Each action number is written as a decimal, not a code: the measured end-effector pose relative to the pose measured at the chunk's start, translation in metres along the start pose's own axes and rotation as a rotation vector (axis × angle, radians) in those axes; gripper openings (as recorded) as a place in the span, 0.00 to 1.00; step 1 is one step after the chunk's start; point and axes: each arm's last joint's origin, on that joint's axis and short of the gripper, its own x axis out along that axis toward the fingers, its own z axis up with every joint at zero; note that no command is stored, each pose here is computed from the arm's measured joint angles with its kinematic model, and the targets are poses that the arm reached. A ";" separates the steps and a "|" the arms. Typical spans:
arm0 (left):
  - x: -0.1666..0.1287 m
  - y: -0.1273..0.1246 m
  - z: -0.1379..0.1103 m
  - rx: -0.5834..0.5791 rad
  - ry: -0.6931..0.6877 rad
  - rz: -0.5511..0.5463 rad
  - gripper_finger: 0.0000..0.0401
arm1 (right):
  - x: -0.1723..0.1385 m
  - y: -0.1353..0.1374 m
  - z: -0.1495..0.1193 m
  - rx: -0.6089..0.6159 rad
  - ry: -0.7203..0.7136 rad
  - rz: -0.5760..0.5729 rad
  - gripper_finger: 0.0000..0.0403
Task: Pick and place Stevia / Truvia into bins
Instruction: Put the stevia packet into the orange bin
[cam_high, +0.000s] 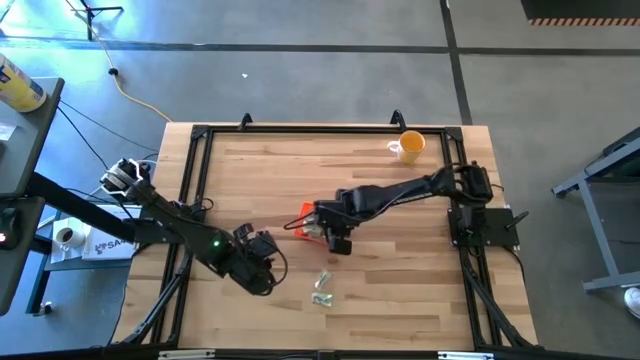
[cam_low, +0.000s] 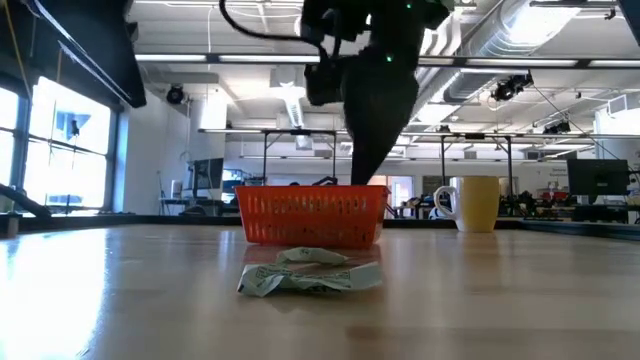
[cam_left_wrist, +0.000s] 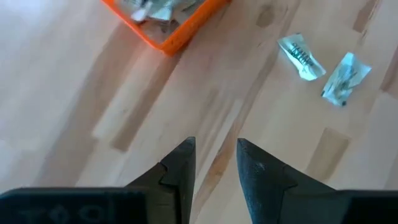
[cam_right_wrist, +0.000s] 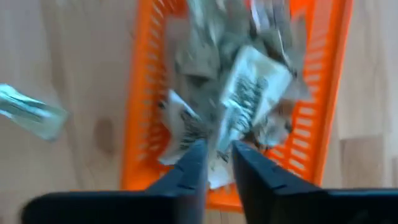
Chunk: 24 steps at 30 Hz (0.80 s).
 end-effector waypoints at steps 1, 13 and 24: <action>0.005 0.001 0.001 -0.018 0.003 -0.017 0.38 | -0.003 0.002 0.002 -0.006 -0.007 0.003 0.19; 0.069 -0.011 0.031 -0.292 -0.056 -0.347 0.44 | -0.076 0.043 -0.027 -0.295 -0.121 -0.238 0.81; 0.113 -0.063 0.044 -0.351 -0.035 -0.371 0.73 | -0.103 0.040 -0.130 -0.039 -0.237 -0.326 0.86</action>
